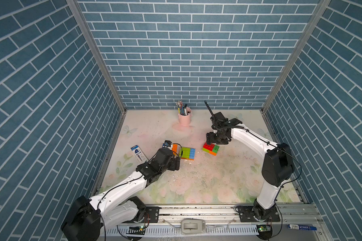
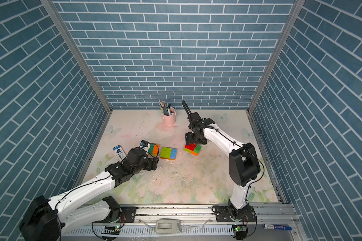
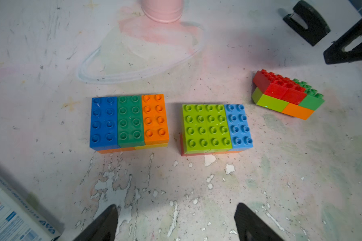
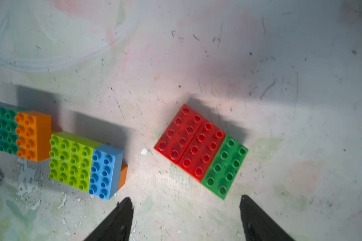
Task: Assemble a rectangle with lego
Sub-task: Move the lego brick at the center of the board, then adjust the lego brick at the center of the board.
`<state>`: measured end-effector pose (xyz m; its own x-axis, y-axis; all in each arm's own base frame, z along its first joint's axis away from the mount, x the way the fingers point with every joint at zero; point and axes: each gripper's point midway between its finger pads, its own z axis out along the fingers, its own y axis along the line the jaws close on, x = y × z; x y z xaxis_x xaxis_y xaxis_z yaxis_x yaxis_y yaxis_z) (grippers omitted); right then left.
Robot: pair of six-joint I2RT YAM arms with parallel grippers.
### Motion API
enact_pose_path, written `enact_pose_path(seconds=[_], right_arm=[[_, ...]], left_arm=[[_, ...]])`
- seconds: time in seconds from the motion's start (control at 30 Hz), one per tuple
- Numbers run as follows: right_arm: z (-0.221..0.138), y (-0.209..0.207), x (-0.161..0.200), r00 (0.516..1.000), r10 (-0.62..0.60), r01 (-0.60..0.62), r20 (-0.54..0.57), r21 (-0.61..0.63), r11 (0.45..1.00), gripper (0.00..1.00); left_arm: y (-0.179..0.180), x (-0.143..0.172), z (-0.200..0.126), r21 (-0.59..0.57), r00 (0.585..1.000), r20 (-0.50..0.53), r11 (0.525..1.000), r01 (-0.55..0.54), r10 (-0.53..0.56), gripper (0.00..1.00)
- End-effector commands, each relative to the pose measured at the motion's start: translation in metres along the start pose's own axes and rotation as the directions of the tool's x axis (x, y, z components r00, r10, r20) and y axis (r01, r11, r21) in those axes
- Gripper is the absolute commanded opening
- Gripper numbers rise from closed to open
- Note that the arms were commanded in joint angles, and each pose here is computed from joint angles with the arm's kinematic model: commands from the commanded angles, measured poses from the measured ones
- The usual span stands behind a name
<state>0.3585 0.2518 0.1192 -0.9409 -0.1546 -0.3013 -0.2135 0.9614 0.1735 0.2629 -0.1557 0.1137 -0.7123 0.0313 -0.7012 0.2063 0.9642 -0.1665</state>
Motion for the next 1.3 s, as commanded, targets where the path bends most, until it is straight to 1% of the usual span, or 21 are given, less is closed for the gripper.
enact_pose_path(seconds=[0.0, 0.17, 0.47, 0.7, 0.93, 1.13, 1.17, 1.27], right_arm=[[0.02, 0.007, -0.008, 0.999, -0.053, 0.053, -0.011, 0.015, 0.998, 0.8], [0.034, 0.021, -0.012, 0.997, -0.075, 0.075, -0.024, -0.008, 0.997, 0.78], [0.053, 0.036, 0.006, 0.99, -0.11, 0.108, -0.085, -0.026, 0.994, 0.77], [0.053, 0.045, 0.022, 0.983, -0.144, 0.142, -0.113, -0.025, 0.99, 0.76], [0.051, 0.042, 0.038, 0.976, -0.166, 0.166, -0.139, -0.016, 0.986, 0.76], [0.054, 0.041, 0.051, 0.976, -0.154, 0.152, -0.155, -0.028, 0.988, 0.76], [0.054, 0.046, 0.056, 0.973, -0.156, 0.149, -0.167, -0.056, 0.987, 0.76], [0.054, 0.048, 0.066, 0.969, -0.166, 0.157, -0.183, -0.061, 0.986, 0.76]], left_arm=[[0.016, -0.001, -0.006, -0.038, 0.998, -0.001, 0.997, 0.061, -0.061, 0.89], [0.026, 0.001, -0.009, -0.036, 0.994, 0.007, 0.993, 0.111, -0.111, 0.89], [0.026, 0.004, -0.008, -0.03, 0.994, -0.003, 0.993, 0.112, -0.112, 0.89], [0.026, 0.006, -0.008, -0.029, 0.994, -0.004, 0.993, 0.112, -0.112, 0.89], [0.026, 0.005, -0.009, -0.028, 0.994, 0.0, 0.994, 0.11, -0.11, 0.89], [0.025, 0.003, -0.01, -0.024, 0.994, 0.002, 0.994, 0.11, -0.11, 0.89], [0.026, 0.004, -0.011, -0.026, 0.994, 0.004, 0.994, 0.109, -0.109, 0.89], [0.027, 0.004, -0.012, -0.028, 0.994, 0.006, 0.994, 0.11, -0.11, 0.89]])
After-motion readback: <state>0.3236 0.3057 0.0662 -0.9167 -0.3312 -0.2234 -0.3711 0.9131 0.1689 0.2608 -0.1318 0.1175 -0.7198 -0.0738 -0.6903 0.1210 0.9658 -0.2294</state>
